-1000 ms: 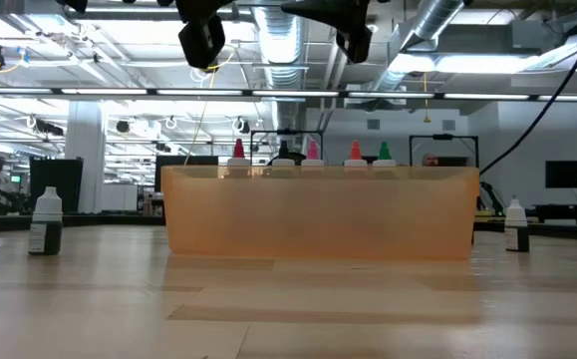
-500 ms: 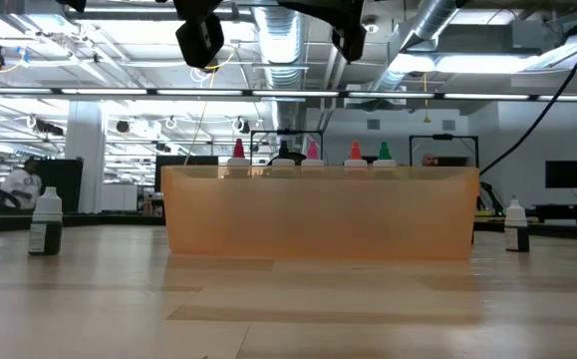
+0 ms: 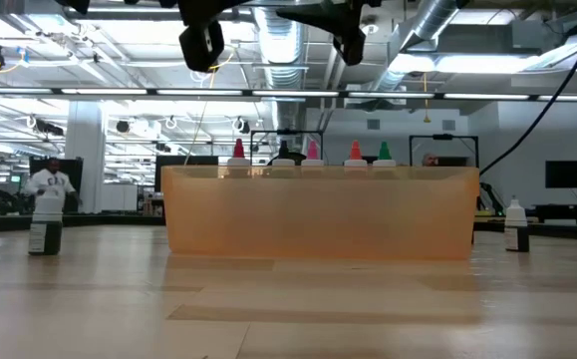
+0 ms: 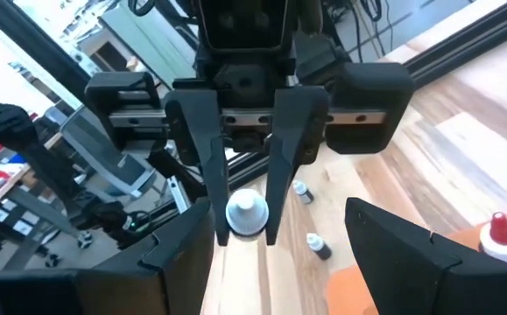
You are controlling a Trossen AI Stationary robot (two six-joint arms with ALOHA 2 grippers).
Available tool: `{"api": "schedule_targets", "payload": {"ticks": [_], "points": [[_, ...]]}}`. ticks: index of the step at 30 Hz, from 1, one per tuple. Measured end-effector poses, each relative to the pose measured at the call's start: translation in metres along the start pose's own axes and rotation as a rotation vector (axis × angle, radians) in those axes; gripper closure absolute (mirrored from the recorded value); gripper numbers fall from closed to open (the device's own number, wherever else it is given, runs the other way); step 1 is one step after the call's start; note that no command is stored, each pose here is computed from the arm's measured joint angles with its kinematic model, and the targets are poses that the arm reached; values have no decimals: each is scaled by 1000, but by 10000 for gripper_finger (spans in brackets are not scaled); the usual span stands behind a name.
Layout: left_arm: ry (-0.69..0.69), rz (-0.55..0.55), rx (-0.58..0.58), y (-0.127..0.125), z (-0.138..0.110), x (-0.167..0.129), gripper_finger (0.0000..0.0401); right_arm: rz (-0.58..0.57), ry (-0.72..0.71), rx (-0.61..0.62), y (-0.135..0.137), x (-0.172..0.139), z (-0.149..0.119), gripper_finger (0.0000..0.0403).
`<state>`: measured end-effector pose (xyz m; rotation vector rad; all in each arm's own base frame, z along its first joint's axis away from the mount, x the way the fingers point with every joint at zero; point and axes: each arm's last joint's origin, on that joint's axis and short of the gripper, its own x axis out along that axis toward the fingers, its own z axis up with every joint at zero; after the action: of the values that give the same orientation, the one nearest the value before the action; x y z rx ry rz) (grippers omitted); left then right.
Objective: Pick & Place food coloring
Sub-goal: Put the small black food coloring into the orange bin
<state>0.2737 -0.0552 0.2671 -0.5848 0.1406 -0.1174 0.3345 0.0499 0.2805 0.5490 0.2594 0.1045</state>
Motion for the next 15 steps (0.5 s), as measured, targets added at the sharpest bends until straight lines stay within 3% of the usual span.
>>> {"api": "schedule_targets", "payload": {"ticks": [15], "points": [[-29, 30, 3, 2, 2, 0, 328, -55, -45, -19, -4, 0, 4, 159]]}}
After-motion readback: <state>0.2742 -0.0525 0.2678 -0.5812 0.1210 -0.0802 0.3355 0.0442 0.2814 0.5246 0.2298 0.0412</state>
